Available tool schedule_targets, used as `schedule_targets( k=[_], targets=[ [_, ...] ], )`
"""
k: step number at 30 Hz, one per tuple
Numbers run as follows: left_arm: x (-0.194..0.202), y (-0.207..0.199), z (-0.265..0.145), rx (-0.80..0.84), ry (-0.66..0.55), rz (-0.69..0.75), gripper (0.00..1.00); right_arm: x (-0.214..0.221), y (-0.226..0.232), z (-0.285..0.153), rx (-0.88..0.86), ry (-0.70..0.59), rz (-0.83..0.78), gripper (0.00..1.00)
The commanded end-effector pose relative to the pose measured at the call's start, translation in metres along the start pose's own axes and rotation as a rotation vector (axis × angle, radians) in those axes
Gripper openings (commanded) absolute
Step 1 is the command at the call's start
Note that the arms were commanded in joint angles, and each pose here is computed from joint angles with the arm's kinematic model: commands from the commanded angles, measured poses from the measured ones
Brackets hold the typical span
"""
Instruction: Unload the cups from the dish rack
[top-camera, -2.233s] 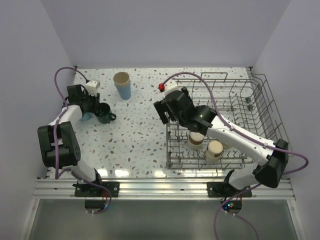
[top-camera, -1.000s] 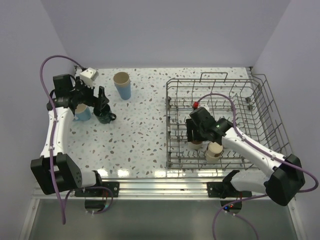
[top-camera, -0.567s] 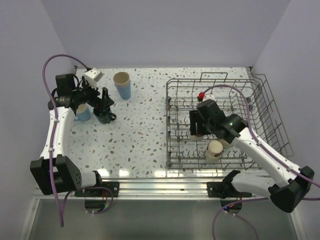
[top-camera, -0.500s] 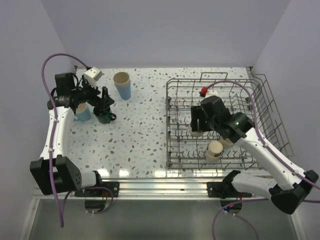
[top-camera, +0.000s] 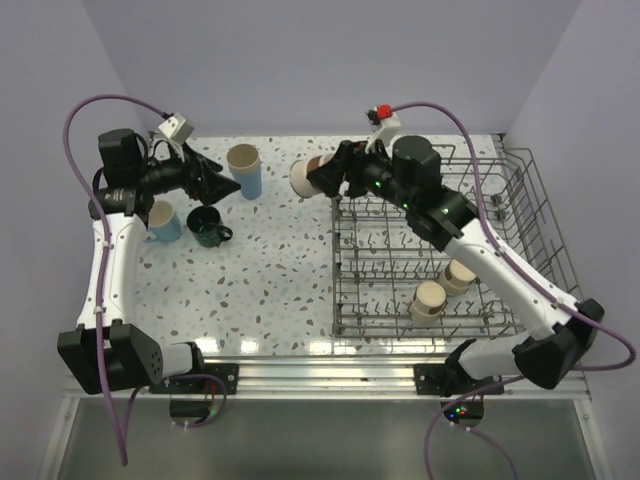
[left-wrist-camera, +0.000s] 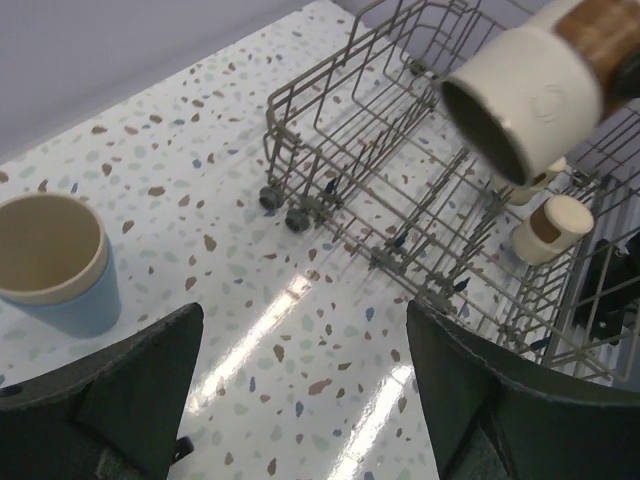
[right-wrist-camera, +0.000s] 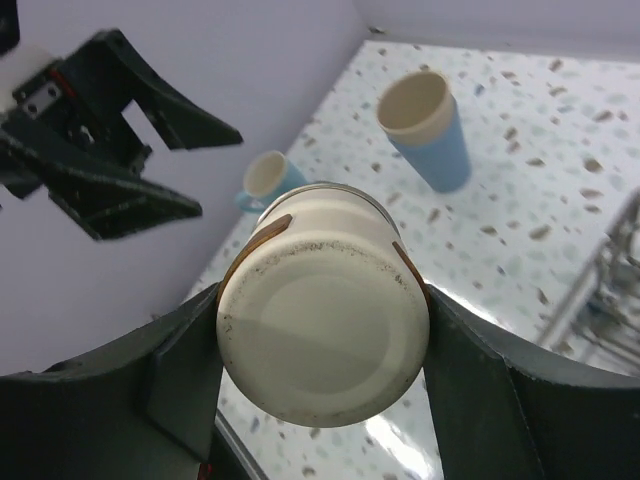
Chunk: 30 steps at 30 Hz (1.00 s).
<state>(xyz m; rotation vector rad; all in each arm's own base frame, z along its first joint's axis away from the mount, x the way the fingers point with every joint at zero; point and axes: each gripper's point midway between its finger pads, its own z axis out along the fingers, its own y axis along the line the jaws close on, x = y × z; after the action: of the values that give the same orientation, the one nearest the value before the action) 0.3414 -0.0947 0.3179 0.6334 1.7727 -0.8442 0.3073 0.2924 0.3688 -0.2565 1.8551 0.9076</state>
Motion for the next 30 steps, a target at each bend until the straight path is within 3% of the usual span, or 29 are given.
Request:
schedule_targets(
  k=[1, 6, 17, 22, 26, 30],
  targets=[
    [-0.042, -0.059, 0.000, 0.189, -0.116, 0.049, 0.85, -0.070, 0.067, 0.018, -0.316, -0.247, 0.101, 0.00],
    [-0.052, -0.079, 0.015, 0.256, -0.151, 0.029, 0.85, -0.078, 0.091, 0.036, -0.460, -0.291, 0.208, 0.00],
    [-0.068, -0.076, 0.021, 0.248, -0.210, 0.034, 0.81, -0.055, 0.097, 0.052, -0.493, -0.244, 0.236, 0.00],
    [-0.074, -0.085, 0.017, 0.286, -0.224, 0.065, 0.75, -0.047, 0.099, 0.058, -0.507, -0.214, 0.259, 0.00],
    [-0.073, -0.093, 0.015, 0.332, -0.226, 0.081, 0.59, -0.040, 0.103, 0.065, -0.539, -0.189, 0.286, 0.00],
    [-0.069, -0.100, 0.013, 0.373, -0.219, 0.081, 0.32, -0.029, 0.100, 0.076, -0.538, -0.154, 0.306, 0.00]
  ],
)
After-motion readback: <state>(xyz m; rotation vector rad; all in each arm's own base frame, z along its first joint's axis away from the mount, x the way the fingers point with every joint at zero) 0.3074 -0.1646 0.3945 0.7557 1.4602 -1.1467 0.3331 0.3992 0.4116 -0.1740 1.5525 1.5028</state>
